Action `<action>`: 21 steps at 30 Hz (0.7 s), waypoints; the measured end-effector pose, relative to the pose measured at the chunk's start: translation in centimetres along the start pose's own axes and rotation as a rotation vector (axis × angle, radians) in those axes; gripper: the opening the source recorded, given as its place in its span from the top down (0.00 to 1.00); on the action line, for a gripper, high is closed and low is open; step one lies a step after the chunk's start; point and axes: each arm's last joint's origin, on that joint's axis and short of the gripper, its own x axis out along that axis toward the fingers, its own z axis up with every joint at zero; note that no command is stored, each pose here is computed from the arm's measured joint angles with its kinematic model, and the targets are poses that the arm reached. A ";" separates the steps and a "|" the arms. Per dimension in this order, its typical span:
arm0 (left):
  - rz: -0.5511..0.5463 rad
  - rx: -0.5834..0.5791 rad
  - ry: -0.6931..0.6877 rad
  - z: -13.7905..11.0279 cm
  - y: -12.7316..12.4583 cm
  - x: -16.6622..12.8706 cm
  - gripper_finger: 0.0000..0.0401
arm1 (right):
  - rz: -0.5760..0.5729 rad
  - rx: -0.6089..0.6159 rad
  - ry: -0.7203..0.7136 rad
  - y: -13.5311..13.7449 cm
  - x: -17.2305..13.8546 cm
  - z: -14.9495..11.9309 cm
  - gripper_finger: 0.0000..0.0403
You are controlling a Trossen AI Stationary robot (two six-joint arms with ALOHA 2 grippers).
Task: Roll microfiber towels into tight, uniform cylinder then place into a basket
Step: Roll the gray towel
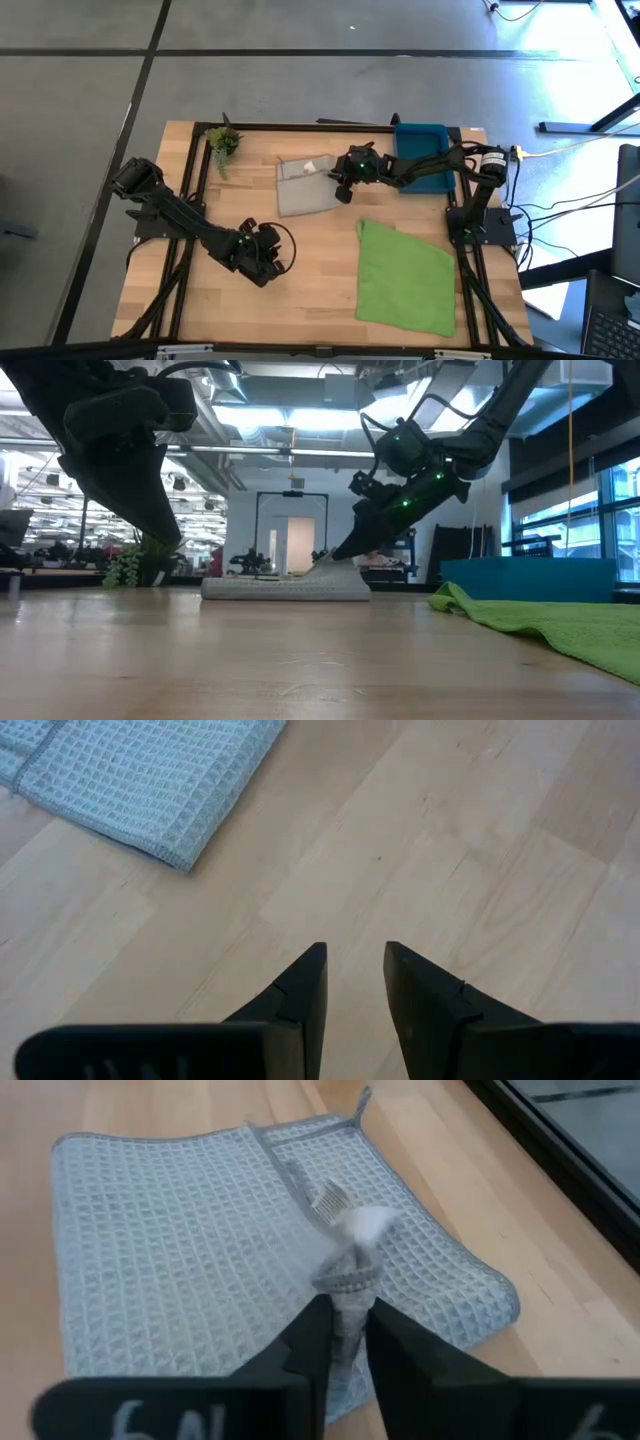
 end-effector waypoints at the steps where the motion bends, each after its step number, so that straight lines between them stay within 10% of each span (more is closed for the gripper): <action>1: 0.000 0.000 0.000 0.0 0.0 0.0 0.77 | 0.000 0.004 0.000 0.0 0.0 0.0 0.80; 15: 0.025 -0.034 0.000 0.8 0.5 0.6 0.77 | 0.014 -0.030 0.134 -0.4 0.1 4.7 0.49; 21: 0.099 -0.106 0.001 2.7 2.0 2.2 0.77 | 0.118 -0.261 0.259 1.8 -0.4 4.4 0.47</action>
